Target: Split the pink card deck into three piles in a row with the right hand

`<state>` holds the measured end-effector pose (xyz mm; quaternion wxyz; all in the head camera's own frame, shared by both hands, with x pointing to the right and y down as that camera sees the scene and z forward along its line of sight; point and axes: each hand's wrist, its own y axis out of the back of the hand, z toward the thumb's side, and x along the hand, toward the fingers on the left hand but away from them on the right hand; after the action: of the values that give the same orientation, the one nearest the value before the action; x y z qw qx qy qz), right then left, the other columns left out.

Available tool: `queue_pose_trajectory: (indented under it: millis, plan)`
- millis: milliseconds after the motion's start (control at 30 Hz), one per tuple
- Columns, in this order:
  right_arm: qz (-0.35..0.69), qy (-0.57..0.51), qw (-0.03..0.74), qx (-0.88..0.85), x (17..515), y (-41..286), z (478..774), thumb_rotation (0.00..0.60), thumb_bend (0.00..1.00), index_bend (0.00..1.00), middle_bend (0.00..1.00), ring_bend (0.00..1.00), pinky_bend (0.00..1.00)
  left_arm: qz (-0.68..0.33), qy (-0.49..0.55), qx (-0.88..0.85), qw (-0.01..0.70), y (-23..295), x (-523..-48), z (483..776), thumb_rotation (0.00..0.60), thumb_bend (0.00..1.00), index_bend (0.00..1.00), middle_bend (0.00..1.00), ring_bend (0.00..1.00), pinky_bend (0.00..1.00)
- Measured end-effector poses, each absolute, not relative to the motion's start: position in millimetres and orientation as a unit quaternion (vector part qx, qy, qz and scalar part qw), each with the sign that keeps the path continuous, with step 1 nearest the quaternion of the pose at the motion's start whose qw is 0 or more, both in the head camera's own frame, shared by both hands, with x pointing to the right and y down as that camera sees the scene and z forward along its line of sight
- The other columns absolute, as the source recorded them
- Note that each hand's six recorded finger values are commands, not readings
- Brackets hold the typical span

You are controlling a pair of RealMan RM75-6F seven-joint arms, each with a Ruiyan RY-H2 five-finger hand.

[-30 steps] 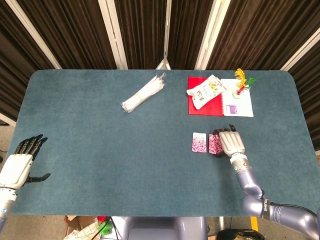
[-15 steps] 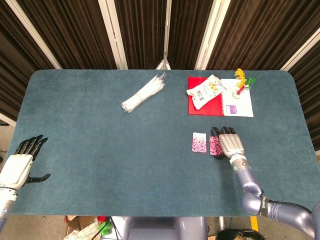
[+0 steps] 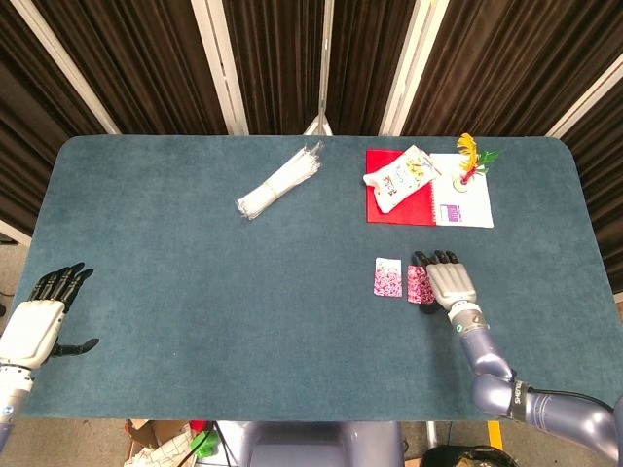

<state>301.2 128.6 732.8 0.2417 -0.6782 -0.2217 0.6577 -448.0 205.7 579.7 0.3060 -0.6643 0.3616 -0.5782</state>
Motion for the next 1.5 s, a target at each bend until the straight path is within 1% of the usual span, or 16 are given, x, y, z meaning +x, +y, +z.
queue_pose_trajectory:
  millis: [767, 833, 900, 967, 1067, 1167, 1267, 1500]
  plan:
    - [0.653, -0.235, 0.248, -0.676, 301, 123, 730, 0.6, 0.2, 0.0, 0.0, 0.0, 0.0, -0.579, 0.361, -0.664, 0.304, 205, -448, 580, 0.6, 0.0, 0.0, 0.0, 0.0, 0.0]
    - [0.653, -0.235, 0.248, -0.676, 301, 123, 730, 0.6, 0.2, 0.08, 0.06, 0.01, 0.0, -0.579, 0.361, -0.664, 0.304, 206, -448, 580, 0.6, 0.0, 0.0, 0.0, 0.0, 0.0]
    - [0.653, -0.237, 0.248, -0.675, 301, 122, 730, 0.6, 0.2, 0.21, 0.18, 0.07, 0.0, -0.579, 0.361, -0.665, 0.304, 206, -448, 580, 0.6, 0.0, 0.0, 0.0, 0.0, 0.0]
    - [0.65, -0.244, 0.251, -0.675, 300, 120, 730, 0.6, 0.2, 0.35, 0.34, 0.17, 0.0, -0.579, 0.361, -0.665, 0.304, 206, -448, 580, 0.6, 0.0, 0.0, 0.0, 0.0, 0.0]
    - [0.645, -0.254, 0.254, -0.675, 299, 118, 729, 0.6, 0.21, 0.45, 0.43, 0.24, 0.0, -0.579, 0.361, -0.665, 0.304, 206, -448, 580, 0.6, 0.0, 0.0, 0.0, 0.0, 0.0]
    - [0.637, -0.263, 0.259, -0.677, 298, 117, 727, 0.6, 0.22, 0.51, 0.48, 0.27, 0.0, -0.579, 0.361, -0.665, 0.303, 206, -448, 580, 0.6, 0.0, 0.0, 0.0, 0.0, 0.0]
    - [0.629, -0.271, 0.264, -0.679, 298, 116, 724, 0.6, 0.23, 0.54, 0.51, 0.3, 0.0, -0.579, 0.362, -0.665, 0.303, 206, -448, 580, 0.6, 0.0, 0.0, 0.0, 0.0, 0.0]
    - [0.619, -0.282, 0.273, -0.68, 301, 113, 713, 0.6, 0.23, 0.55, 0.52, 0.31, 0.0, -0.578, 0.363, -0.665, 0.303, 206, -448, 579, 0.6, 0.0, 0.0, 0.0, 0.0, 0.0]
